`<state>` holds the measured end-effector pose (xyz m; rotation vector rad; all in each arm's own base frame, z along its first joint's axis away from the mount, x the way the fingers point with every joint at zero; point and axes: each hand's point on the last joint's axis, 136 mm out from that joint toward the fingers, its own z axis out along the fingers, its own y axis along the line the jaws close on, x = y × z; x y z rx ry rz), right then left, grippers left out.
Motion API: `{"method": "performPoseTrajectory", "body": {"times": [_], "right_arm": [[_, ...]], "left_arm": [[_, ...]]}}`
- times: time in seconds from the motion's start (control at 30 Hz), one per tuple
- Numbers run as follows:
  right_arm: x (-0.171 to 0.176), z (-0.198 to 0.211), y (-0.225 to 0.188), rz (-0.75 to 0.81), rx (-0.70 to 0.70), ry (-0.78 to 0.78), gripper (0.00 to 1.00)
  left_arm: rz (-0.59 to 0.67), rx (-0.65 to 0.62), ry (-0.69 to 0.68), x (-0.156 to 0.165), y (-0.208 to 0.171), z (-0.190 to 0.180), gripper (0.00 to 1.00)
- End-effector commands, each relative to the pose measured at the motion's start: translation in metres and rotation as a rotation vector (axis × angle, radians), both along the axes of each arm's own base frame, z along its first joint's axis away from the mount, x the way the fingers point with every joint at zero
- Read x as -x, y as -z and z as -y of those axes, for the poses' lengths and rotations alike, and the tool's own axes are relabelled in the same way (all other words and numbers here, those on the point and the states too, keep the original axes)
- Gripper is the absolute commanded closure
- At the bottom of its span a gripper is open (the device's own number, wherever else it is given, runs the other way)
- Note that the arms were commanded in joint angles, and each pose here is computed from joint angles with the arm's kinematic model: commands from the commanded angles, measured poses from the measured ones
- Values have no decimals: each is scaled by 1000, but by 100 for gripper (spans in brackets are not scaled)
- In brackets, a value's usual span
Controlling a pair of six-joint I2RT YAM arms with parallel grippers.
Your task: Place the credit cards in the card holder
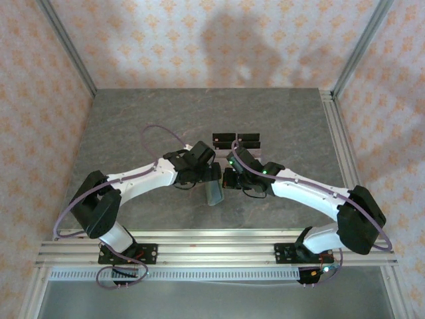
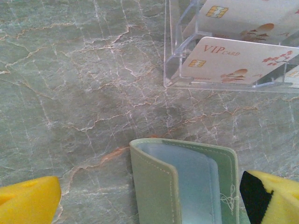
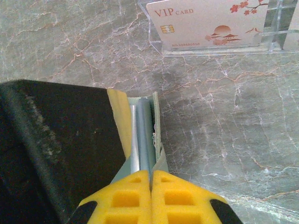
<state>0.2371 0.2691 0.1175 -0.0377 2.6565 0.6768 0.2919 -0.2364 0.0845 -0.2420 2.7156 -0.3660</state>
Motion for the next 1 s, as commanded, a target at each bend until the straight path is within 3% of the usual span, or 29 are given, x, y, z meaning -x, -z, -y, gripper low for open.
{"method": "performPoseTrajectory", "body": {"times": [0.0, 0.43, 0.87, 0.9, 0.97], "right_arm": [[-1, 12, 3, 15, 25, 40, 100], [0, 49, 51, -38, 87, 136, 100], [-14, 95, 79, -78, 77, 302, 100], [-13, 94, 78, -80, 71, 297, 95], [-14, 90, 69, -74, 48, 285, 74]], "left_arm": [[-17, -29, -13, 8, 11, -7, 0], [-7, -145, -77, 30, 34, -52, 0], [-27, -244, -2, 12, 56, -53, 0], [-37, -248, 3, 13, 60, -52, 0], [-52, -253, 6, 14, 66, -52, 0]]}}
